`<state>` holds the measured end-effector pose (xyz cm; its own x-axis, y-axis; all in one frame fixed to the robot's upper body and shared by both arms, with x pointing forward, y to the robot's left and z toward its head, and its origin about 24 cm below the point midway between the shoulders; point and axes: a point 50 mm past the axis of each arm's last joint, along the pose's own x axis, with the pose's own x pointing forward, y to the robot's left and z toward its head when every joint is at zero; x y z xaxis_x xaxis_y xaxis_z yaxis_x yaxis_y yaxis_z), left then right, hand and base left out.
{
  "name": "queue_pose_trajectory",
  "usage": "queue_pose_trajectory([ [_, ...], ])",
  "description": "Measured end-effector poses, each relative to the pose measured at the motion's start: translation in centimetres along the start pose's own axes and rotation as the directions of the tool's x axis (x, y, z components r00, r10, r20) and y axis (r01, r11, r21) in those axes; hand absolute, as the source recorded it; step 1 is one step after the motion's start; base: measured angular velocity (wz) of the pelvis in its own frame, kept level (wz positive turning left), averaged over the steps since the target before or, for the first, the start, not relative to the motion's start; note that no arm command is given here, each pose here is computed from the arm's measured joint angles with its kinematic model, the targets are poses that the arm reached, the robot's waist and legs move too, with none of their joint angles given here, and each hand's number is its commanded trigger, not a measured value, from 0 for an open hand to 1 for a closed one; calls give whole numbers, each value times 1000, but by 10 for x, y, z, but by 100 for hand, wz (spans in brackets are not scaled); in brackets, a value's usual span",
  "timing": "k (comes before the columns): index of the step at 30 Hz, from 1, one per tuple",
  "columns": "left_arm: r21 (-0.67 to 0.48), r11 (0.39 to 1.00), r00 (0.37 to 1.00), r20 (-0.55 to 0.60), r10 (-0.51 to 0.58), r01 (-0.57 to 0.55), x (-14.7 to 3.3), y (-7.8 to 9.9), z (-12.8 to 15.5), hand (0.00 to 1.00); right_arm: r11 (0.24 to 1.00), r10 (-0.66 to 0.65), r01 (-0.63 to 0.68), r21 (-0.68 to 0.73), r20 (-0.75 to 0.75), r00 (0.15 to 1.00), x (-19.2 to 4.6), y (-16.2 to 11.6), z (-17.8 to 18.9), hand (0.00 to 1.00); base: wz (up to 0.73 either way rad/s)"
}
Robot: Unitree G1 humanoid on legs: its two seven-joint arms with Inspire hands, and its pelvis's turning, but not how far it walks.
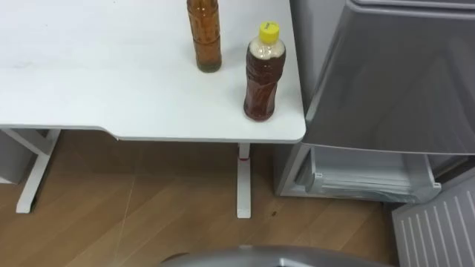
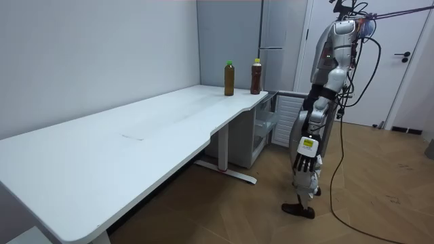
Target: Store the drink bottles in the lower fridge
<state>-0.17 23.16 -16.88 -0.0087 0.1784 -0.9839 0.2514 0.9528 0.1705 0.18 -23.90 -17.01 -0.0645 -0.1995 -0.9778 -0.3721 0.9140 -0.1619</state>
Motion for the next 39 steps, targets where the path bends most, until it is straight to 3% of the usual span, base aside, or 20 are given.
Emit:
queue_pose_trajectory([
  [12,0,1000,999,36,2,-2,0,2,10,0,1000,14,-15,12,37,999,-1,-5,14,0,1],
  [26,-5,1000,999,41,17,-16,0,2,11,0,998,32,-33,50,9,999,0,-2,7,0,0],
  [35,-277,957,995,31,95,-83,0,7,3,0,999,13,-14,40,15,1000,-1,-6,12,0,2],
  [37,-363,925,992,19,126,-111,-1,10,2,0,999,12,-13,41,18,1000,-1,-6,13,0,3],
  [39,-528,835,981,21,195,-155,-3,23,5,0,998,7,-9,60,20,1000,0,-7,11,0,5],
])
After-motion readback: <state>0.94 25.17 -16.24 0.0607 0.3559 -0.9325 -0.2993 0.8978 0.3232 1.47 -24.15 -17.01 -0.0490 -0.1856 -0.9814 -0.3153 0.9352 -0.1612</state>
